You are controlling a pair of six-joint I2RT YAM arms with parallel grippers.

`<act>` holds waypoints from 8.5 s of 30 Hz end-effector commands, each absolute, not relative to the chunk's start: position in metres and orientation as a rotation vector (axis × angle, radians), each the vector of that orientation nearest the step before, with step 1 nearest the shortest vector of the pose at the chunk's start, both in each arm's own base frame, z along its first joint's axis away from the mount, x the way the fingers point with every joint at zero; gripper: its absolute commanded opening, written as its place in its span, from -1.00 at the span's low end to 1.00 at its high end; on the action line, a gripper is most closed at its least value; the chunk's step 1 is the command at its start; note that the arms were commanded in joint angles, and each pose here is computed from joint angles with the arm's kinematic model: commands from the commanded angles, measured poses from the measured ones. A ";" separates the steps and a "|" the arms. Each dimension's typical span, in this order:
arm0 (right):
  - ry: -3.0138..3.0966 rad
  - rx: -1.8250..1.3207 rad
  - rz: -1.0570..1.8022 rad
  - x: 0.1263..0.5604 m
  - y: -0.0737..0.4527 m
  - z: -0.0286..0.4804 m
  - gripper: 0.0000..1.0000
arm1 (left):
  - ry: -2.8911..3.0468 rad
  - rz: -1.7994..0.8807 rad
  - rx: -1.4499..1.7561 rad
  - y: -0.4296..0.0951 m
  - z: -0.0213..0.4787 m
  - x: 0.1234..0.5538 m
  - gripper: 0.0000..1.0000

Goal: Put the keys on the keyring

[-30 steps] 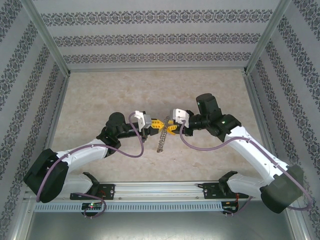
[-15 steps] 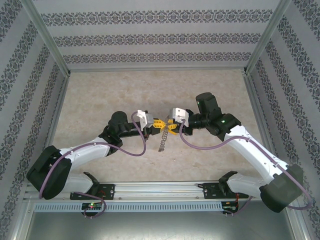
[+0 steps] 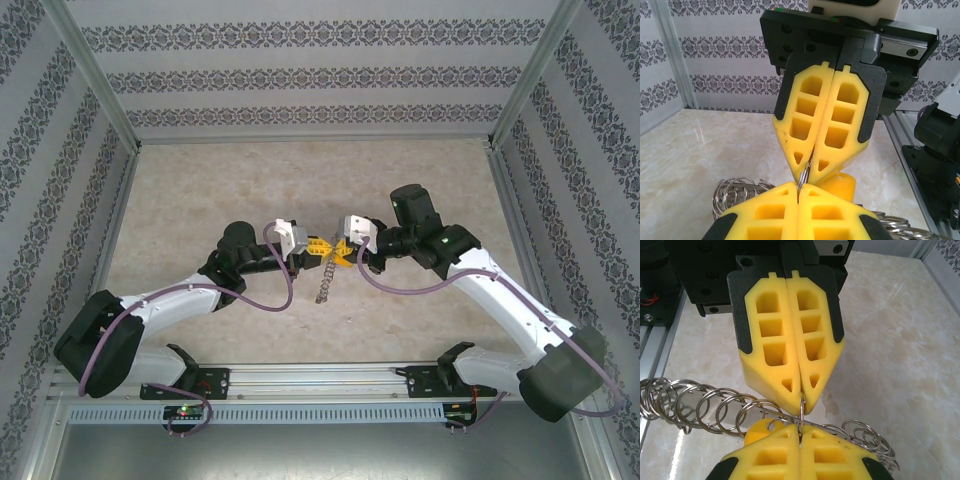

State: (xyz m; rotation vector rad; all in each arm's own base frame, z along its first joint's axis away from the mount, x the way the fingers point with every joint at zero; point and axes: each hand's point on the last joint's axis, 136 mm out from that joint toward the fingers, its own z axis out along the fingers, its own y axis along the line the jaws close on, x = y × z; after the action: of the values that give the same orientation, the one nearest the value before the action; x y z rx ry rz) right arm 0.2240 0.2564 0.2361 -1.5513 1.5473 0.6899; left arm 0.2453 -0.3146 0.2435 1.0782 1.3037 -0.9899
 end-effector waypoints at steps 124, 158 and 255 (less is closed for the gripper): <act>2.724 1.048 1.467 0.282 0.251 0.188 -1.00 | 1.473 -0.710 1.130 -0.294 0.219 0.266 0.04; 2.731 1.048 1.553 0.280 0.271 0.194 -1.00 | 1.481 -0.611 1.075 -0.319 0.189 0.311 -0.37; 1.309 -1.178 0.933 0.260 0.276 0.248 -1.00 | 1.457 -0.911 1.205 -0.299 0.216 0.275 -0.60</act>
State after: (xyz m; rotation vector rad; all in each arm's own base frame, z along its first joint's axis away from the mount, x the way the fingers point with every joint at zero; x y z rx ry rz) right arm 0.2583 0.2755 0.2040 -1.2244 1.4865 0.9566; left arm 0.2788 -0.2980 0.2104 1.2150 1.4923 -0.8596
